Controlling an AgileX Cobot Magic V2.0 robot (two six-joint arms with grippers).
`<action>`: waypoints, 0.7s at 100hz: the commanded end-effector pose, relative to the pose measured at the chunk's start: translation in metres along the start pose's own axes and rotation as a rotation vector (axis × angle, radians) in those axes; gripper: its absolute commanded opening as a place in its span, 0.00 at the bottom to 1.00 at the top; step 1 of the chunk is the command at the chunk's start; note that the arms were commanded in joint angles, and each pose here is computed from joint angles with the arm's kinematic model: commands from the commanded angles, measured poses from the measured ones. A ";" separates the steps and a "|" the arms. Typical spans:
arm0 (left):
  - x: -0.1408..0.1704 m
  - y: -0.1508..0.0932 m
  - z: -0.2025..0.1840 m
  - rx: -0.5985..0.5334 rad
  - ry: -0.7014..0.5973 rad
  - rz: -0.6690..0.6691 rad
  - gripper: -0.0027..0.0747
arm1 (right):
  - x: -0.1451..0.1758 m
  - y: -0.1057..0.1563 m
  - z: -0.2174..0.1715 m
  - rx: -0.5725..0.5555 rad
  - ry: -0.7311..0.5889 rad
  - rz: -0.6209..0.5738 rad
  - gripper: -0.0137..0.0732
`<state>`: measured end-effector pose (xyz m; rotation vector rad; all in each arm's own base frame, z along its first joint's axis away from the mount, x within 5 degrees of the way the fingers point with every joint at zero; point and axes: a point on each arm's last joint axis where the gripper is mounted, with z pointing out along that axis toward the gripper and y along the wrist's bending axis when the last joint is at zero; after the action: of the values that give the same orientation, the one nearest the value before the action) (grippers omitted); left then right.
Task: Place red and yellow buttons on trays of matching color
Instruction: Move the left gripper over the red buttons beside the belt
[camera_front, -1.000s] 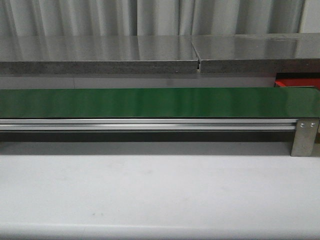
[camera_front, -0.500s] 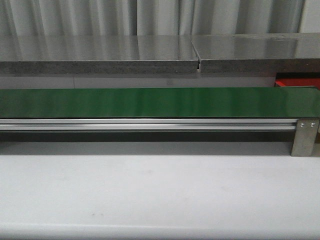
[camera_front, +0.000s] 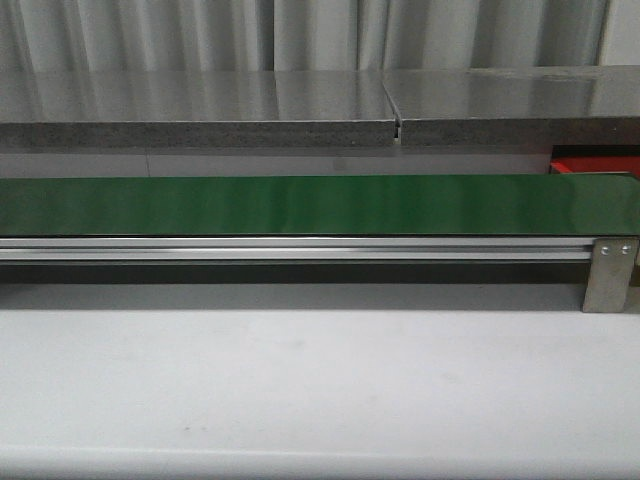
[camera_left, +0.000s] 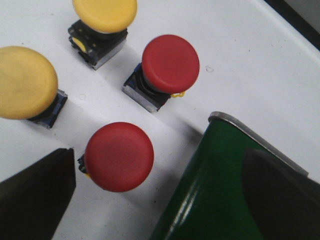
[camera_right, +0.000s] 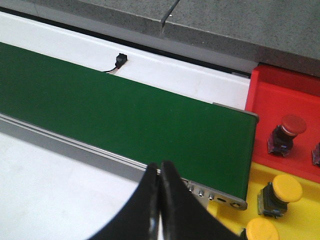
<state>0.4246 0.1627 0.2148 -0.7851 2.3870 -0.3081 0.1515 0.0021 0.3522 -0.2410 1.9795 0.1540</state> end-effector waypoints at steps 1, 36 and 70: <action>-0.021 -0.010 -0.028 0.035 -0.142 -0.030 0.88 | -0.012 -0.001 -0.006 0.027 -0.070 -0.004 0.03; -0.024 -0.006 -0.028 0.029 -0.166 -0.041 0.88 | -0.012 -0.001 -0.006 0.027 -0.070 -0.004 0.03; -0.018 0.002 -0.006 0.016 -0.123 -0.084 0.88 | -0.012 -0.001 -0.006 0.027 -0.070 -0.004 0.03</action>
<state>0.4286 0.1728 0.2014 -0.8675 2.3436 -0.2999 0.1515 0.0021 0.3522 -0.2410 1.9795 0.1540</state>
